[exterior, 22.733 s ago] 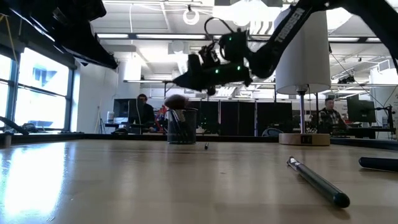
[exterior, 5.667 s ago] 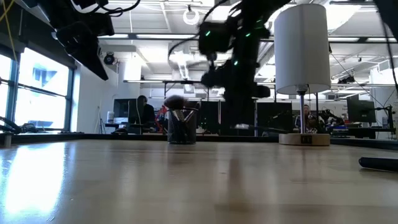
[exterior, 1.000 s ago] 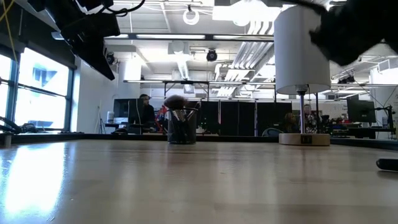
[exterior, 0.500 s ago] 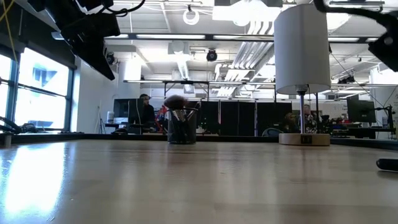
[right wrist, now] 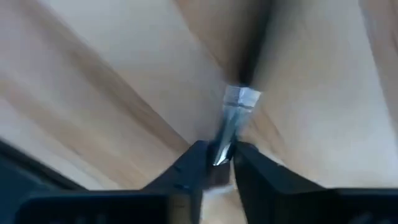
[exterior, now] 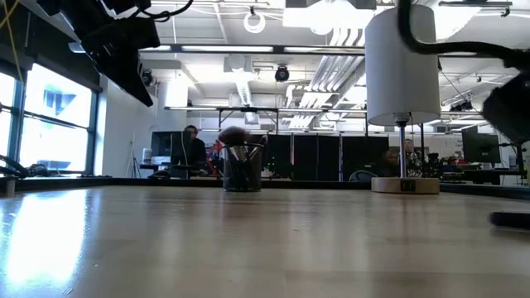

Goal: Put items in baskets/containers
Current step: Put the blush brush into the pen holder

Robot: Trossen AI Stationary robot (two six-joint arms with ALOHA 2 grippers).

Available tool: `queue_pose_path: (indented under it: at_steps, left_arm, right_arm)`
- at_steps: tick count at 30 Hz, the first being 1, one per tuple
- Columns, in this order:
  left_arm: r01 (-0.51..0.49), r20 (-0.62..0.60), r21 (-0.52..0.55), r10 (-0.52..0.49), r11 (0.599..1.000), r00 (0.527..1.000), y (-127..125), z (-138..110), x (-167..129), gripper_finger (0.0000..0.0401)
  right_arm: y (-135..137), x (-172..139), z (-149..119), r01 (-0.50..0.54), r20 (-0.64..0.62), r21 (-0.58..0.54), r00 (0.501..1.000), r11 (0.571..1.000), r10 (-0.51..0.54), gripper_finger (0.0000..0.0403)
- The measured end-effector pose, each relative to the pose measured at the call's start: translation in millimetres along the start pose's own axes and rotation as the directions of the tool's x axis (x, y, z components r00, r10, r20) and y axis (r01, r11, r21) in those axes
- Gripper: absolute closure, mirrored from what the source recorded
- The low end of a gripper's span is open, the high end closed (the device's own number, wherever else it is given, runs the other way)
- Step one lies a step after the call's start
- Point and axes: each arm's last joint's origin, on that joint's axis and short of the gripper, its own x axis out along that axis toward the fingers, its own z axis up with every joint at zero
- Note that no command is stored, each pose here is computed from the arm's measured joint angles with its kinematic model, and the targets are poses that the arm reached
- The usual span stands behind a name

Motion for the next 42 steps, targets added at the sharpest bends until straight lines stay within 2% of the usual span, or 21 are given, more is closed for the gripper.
queue_pose_path:
  at_steps: [3, 9, 14, 17, 20, 22, 26, 36, 38, 42]
  left_arm:
    - [0.001, 0.001, 0.0, -0.001, 1.0, 1.0, 0, 0, 0, 0.0401]
    - [0.002, 0.0, -0.003, -0.002, 1.0, 1.0, 0, 0, 0, 0.0401]
    - [0.002, -0.002, -0.003, -0.002, 1.0, 1.0, 0, 0, 0, 0.0401]
    - [0.003, -0.002, -0.007, -0.003, 1.0, 1.0, 0, 0, 0, 0.0401]
    - [0.004, -0.001, -0.011, -0.004, 1.0, 1.0, 0, 0, 0, 0.0401]
    - [0.004, -0.001, -0.011, -0.004, 1.0, 1.0, 0, 0, 0, 0.0401]
    - [0.004, -0.001, -0.012, -0.004, 1.0, 1.0, 0, 0, 0, 0.0401]
    - [0.004, 0.0, -0.012, -0.004, 1.0, 1.0, 0, 0, 0, 0.0401]
    - [0.004, 0.003, -0.012, -0.004, 1.0, 1.0, 0, 0, 0, 0.0401]
    - [0.003, 0.03, -0.013, -0.003, 1.0, 1.0, 0, 3, 0, 0.0401]
  right_arm:
    - [-7, -8, 25, -0.013, 0.01, -0.132, 1.0, 0.991, 0.014, 0.0376]
    - [-27, -27, 76, 0.056, 0.154, -0.274, 0.988, 0.96, -0.013, 0.0362]
    - [-39, -51, 115, 0.199, 0.319, -0.447, 0.946, 0.872, -0.053, 0.0375]
    - [-47, -63, 136, 0.303, 0.413, -0.47, 0.905, 0.829, -0.096, 0.0376]
    - [-54, -78, 154, 0.374, 0.492, -0.459, 0.862, 0.806, -0.119, 0.0367]
    - [-57, -86, 165, 0.383, 0.528, -0.468, 0.844, 0.796, -0.096, 0.0351]
    - [-63, -96, 181, 0.356, 0.545, -0.517, 0.838, 0.778, -0.021, 0.0337]
    - [-70, -101, 189, 0.342, 0.546, -0.527, 0.838, 0.778, 0.002, 0.0378]
    - [-71, -100, 188, 0.341, 0.546, -0.507, 0.838, 0.792, -0.01, 0.0382]
    - [-73, -103, 184, 0.281, 0.519, -0.446, 0.855, 0.85, -0.01, 0.0381]
